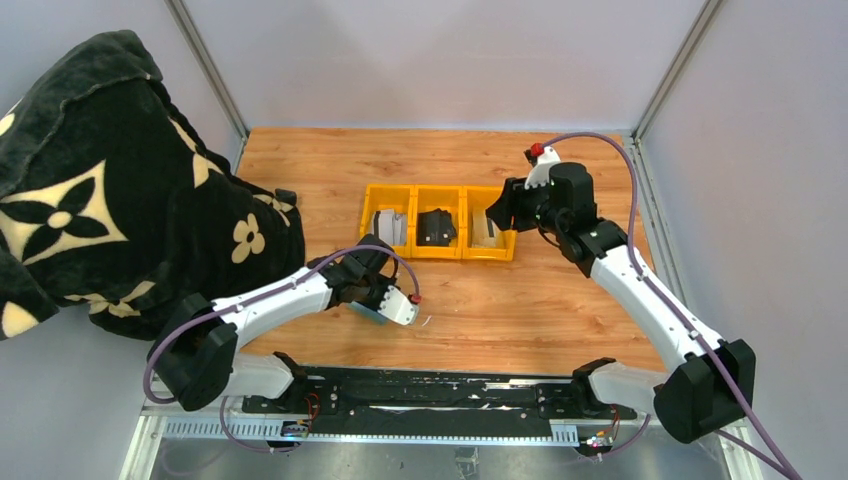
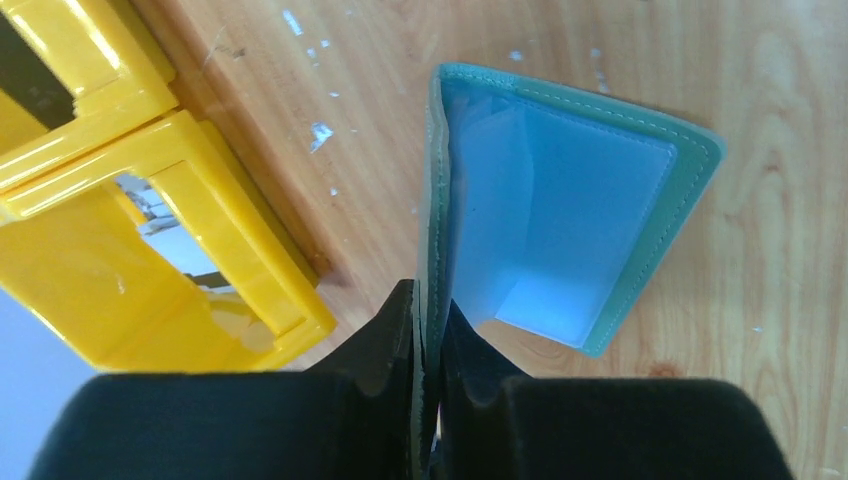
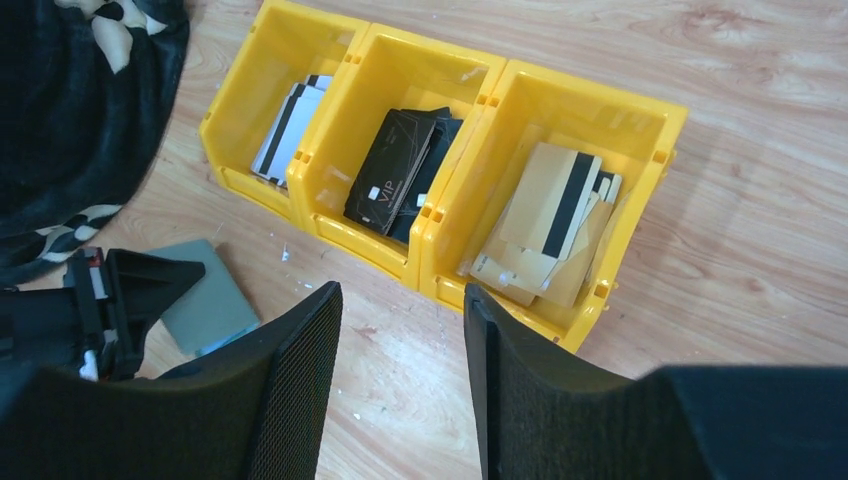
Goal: Take the credit cards out of the card holder
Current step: Place the card holder at the center of the board.
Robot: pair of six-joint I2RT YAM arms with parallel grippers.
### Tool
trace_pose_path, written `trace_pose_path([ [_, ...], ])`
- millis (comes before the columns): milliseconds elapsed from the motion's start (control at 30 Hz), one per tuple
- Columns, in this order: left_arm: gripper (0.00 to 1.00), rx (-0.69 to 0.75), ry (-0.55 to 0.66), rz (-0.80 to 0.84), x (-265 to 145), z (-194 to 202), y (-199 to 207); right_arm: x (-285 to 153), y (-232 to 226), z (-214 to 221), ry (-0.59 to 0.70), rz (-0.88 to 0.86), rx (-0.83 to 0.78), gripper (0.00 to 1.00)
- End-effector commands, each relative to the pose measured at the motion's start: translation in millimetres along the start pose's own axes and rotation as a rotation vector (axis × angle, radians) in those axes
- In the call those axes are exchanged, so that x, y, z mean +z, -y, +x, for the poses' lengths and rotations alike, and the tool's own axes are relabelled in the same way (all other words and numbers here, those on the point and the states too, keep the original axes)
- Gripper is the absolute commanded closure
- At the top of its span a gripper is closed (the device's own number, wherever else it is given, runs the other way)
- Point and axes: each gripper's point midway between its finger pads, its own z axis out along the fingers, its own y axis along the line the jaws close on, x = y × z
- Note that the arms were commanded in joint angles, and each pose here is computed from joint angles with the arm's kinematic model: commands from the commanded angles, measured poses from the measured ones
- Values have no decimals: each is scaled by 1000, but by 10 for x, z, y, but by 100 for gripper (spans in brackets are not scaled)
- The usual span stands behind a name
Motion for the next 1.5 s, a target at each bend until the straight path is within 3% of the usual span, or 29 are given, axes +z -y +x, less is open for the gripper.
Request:
trace_pose_path([
  [0, 88, -71, -48, -122, -31, 12, -408, -50, -1, 49, 18, -6, 46, 49],
  [200, 89, -181, -82, -190, -2, 18, -729, -70, 6, 122, 1, -1, 63, 49],
  [367, 59, -230, -1, -71, 8, -132, -389, -103, 55, 179, -2, 24, 61, 48],
  [467, 51, -253, 62, -8, -6, -231, -178, -93, 67, 219, -11, 28, 66, 48],
  [633, 50, -256, 84, 90, 25, -256, 137, -80, 78, 260, -23, 32, 82, 48],
  [833, 50, -294, 106, 138, 22, -318, 204, -118, 107, 302, -22, 50, 88, 48],
  [867, 45, -312, 115, 151, -10, -348, 206, -136, 128, 309, -18, 61, 85, 48],
  [900, 33, -330, 119, 169, -42, -368, 219, -153, 156, 313, -12, 75, 81, 47],
  [933, 9, -347, 128, 175, -87, -383, 197, -174, 198, 326, -6, 96, 77, 45],
  [1000, 0, -416, 169, 176, -200, -394, 122, -214, 288, 355, 6, 141, 66, 42],
  [1167, 0, -674, 332, 56, -747, -324, -367, -348, 604, 439, 46, 305, 47, 26],
  [1300, 0, -875, 426, -90, -1199, -21, -710, -533, 996, 526, 105, 510, 68, 23],
  [1467, 0, -1104, 396, -288, -1276, 568, -852, -910, 1481, 619, 229, 803, 88, 20],
])
